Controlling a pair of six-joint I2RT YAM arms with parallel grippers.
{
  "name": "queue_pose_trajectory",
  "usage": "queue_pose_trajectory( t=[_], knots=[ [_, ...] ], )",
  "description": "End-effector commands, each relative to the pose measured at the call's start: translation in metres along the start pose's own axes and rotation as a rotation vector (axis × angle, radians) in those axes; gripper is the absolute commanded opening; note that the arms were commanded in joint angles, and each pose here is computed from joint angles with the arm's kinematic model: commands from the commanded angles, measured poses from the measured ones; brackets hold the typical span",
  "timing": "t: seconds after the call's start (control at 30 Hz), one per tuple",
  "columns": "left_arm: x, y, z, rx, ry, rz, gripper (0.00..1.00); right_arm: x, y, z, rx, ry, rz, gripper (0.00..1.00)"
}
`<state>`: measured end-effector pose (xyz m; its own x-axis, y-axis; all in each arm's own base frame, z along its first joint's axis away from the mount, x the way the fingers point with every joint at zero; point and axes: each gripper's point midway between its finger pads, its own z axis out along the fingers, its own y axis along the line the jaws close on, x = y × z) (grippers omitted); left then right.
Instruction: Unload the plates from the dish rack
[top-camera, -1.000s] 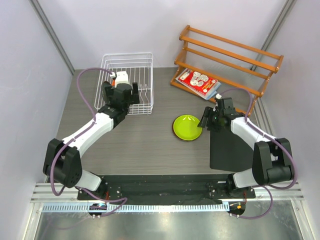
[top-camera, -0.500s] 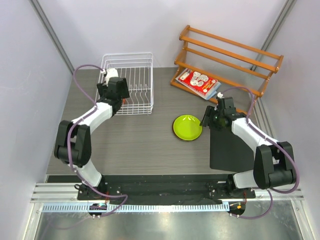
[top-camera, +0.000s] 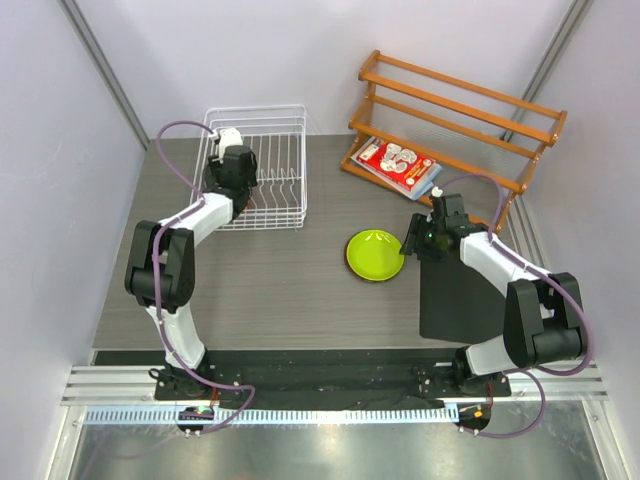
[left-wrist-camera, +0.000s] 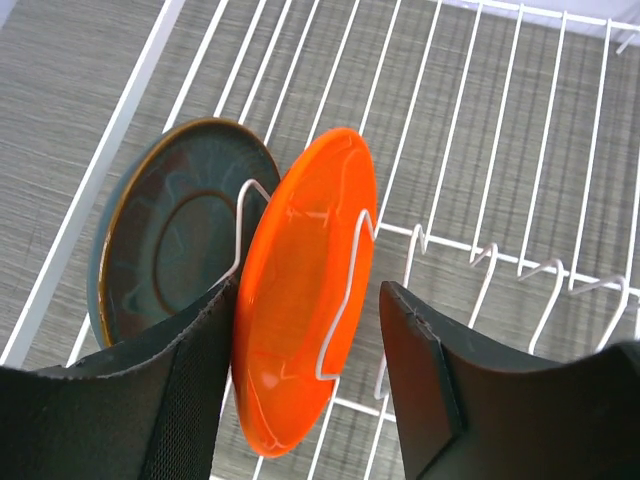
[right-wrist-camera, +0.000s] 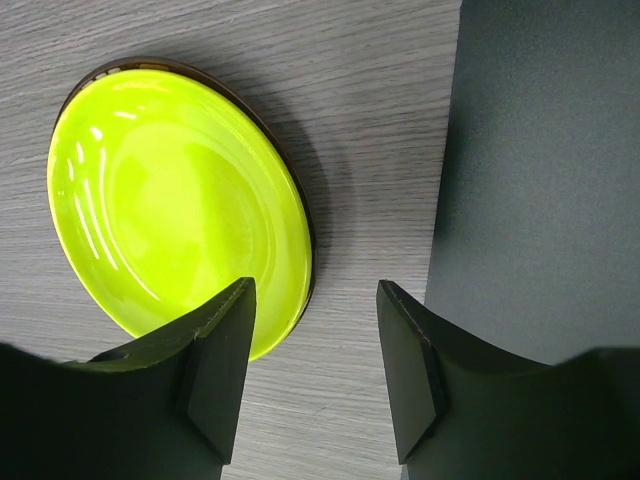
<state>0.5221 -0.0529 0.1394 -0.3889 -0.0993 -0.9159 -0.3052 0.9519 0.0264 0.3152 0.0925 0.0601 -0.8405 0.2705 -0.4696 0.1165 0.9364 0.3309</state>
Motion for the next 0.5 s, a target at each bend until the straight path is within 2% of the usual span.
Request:
queue_pose_trajectory(
  t=[0.0,0.07,0.17,0.27,0.3,0.37,0.4,0.47],
  knots=[
    [-0.029,0.005,0.005,-0.041,-0.08,-0.039,0.57,-0.017,0.01,-0.001,-0.025,-0.041,-0.026,0.57],
    [-0.026,0.007,0.006,-0.049,-0.079,-0.04,0.51,-0.017,0.01,-0.001,-0.028,-0.04,-0.028,0.57],
    [-0.021,0.008,0.008,-0.057,-0.07,-0.039,0.49,-0.016,0.009,0.0,-0.024,-0.036,-0.028,0.57],
    [-0.02,0.008,0.008,-0.057,-0.067,-0.042,0.41,-0.014,0.009,0.0,-0.024,-0.033,-0.028,0.57],
    [-0.018,0.009,0.008,-0.059,-0.062,-0.038,0.31,-0.014,0.009,0.001,-0.025,-0.031,-0.029,0.57],
    [-0.017,0.009,0.008,-0.059,-0.058,-0.038,0.23,-0.014,0.01,0.0,-0.032,-0.03,-0.031,0.57],
    [-0.016,0.01,0.008,-0.068,-0.052,-0.038,0.14,-0.014,0.011,0.0,-0.034,-0.031,-0.032,0.57],
    [-0.018,0.01,0.006,-0.068,-0.054,-0.053,0.09,-0.014,0.012,0.0,-0.037,-0.031,-0.032,0.56]
  ],
)
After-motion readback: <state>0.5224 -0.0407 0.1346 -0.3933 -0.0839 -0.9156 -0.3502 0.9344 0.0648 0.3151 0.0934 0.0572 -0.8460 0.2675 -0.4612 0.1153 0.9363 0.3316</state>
